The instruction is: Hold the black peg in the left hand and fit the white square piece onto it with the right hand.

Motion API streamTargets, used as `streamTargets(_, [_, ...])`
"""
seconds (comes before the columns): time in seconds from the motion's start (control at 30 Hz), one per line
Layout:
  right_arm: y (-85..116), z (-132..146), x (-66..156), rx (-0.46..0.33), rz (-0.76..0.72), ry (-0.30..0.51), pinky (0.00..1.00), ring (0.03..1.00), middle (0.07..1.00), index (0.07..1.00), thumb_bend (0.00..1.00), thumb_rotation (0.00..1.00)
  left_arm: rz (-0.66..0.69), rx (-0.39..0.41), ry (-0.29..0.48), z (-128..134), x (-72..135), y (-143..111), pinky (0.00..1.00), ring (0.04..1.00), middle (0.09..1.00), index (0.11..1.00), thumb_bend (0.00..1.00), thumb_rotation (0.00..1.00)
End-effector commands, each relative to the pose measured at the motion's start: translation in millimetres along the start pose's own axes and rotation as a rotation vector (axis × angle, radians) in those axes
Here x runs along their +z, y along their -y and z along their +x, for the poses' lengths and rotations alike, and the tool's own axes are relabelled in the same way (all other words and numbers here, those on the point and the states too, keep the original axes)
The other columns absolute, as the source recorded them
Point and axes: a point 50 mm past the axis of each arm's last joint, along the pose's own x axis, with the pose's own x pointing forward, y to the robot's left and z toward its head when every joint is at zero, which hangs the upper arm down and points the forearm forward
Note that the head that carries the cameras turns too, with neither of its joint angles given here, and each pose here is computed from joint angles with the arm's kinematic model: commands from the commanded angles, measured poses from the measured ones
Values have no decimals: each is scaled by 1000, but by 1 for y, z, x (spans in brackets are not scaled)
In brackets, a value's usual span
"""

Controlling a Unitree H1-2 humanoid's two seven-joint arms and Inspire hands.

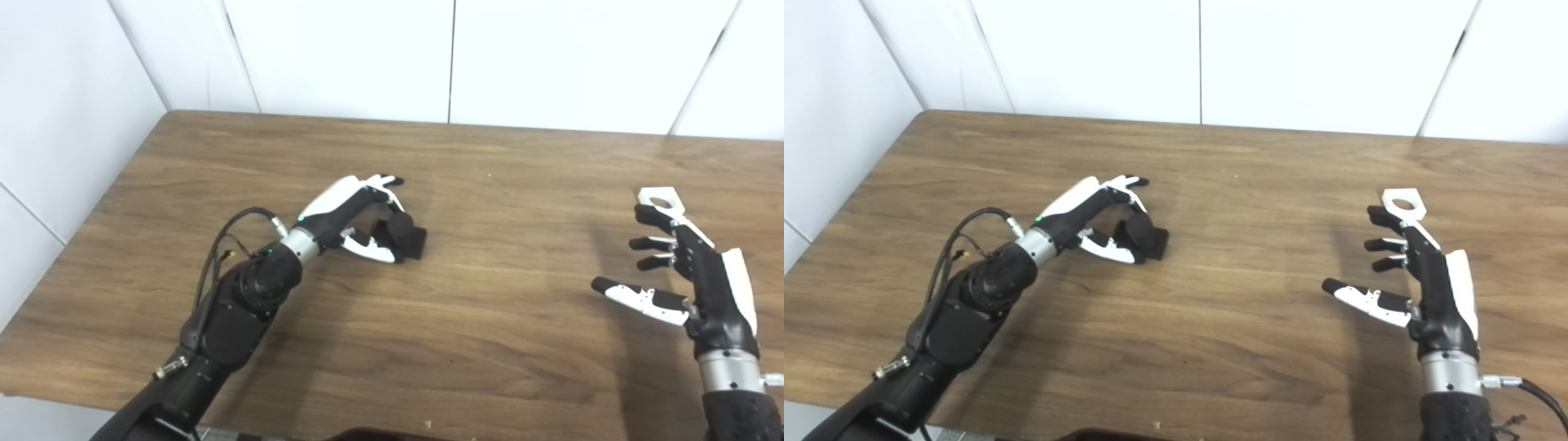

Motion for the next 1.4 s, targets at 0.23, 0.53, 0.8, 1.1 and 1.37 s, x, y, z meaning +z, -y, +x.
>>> streamTargets(0.23, [3, 5, 13, -32, -6, 84, 516, 658, 790, 774, 677, 117, 13, -56, 202, 11, 43, 21, 1000, 1000, 959, 484, 521, 81])
streamTargets(0.53, [3, 4, 12, -32, -4, 86, 520, 659, 790, 773, 673, 121, -7, -110, 293, 15, 65, 51, 1000, 1000, 970, 485, 519, 84])
streamTargets(0.8, [3, 5, 10, -33, -2, 93, 531, 659, 786, 769, 686, 112, -36, -164, 320, 12, 75, 77, 1000, 1000, 974, 485, 519, 84])
streamTargets(1.1, [-2, 6, 11, -32, -7, 111, 515, 647, 776, 765, 684, 123, -35, -184, 302, 3, 69, 81, 1000, 1000, 973, 485, 520, 82])
streamTargets(1.37, [-37, 5, 25, -14, -18, 120, 516, 642, 768, 774, 686, 216, -45, -190, 302, -21, 49, 57, 1000, 1000, 958, 486, 520, 76])
